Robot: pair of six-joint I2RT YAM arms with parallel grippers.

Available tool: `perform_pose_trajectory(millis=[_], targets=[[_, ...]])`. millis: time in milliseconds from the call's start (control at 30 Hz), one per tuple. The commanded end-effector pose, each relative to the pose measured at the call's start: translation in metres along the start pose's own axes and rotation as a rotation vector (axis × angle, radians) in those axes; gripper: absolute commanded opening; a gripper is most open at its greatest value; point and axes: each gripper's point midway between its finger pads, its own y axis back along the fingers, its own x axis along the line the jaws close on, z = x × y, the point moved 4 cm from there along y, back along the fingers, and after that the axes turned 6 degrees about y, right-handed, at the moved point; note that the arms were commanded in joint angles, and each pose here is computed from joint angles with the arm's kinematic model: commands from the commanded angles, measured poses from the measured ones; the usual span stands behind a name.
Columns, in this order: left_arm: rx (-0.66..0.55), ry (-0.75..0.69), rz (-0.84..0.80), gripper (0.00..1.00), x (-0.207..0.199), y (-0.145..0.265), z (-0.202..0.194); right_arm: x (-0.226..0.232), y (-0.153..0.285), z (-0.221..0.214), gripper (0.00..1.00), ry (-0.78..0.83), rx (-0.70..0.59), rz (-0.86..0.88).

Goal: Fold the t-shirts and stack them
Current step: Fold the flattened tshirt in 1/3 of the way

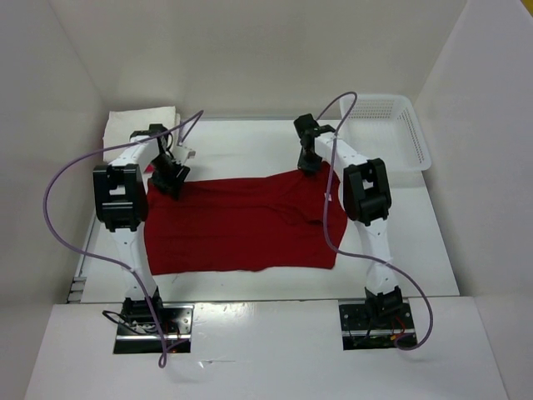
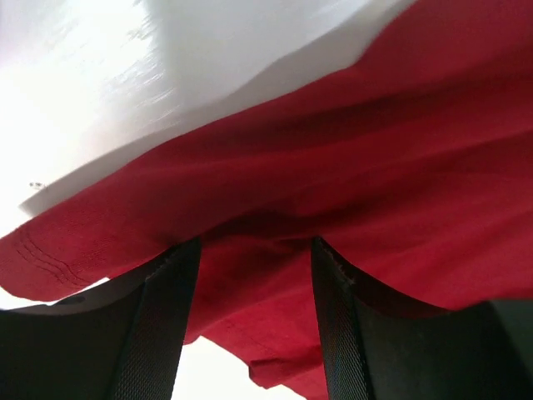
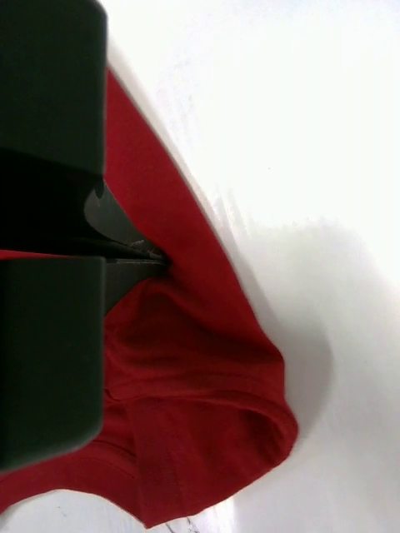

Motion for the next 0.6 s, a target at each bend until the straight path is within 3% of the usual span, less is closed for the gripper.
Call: perform_pose_trajectory(millis=[0,200,300,333,500,567], targets=[[-0.010,0.031,0.022,0.63,0.007,-0.006,0.002,-0.004,-0.028,-0.009,0.00,0.029,0.049,-0.086],[0.040,0.043,0.069,0.63,0.016,-0.024,-0.003,-0.015,-0.036,0.045,0.00,-0.044,-0.080,-0.174],[0.027,0.041,0.073,0.65,0.015,-0.024,0.004,-0.005,-0.015,0.085,0.00,-0.055,-0.181,-0.149],[0.019,0.040,0.076,0.66,0.015,-0.022,0.007,-0.010,-0.036,0.067,0.00,-0.012,-0.105,-0.198],[0.005,0.030,0.089,0.72,0.010,-0.015,0.014,-0.006,-0.013,0.093,0.00,-0.060,-0.166,-0.108],[-0.042,0.035,0.091,0.78,0.008,0.004,0.021,-0.003,0.017,0.103,0.17,-0.050,-0.208,-0.096]])
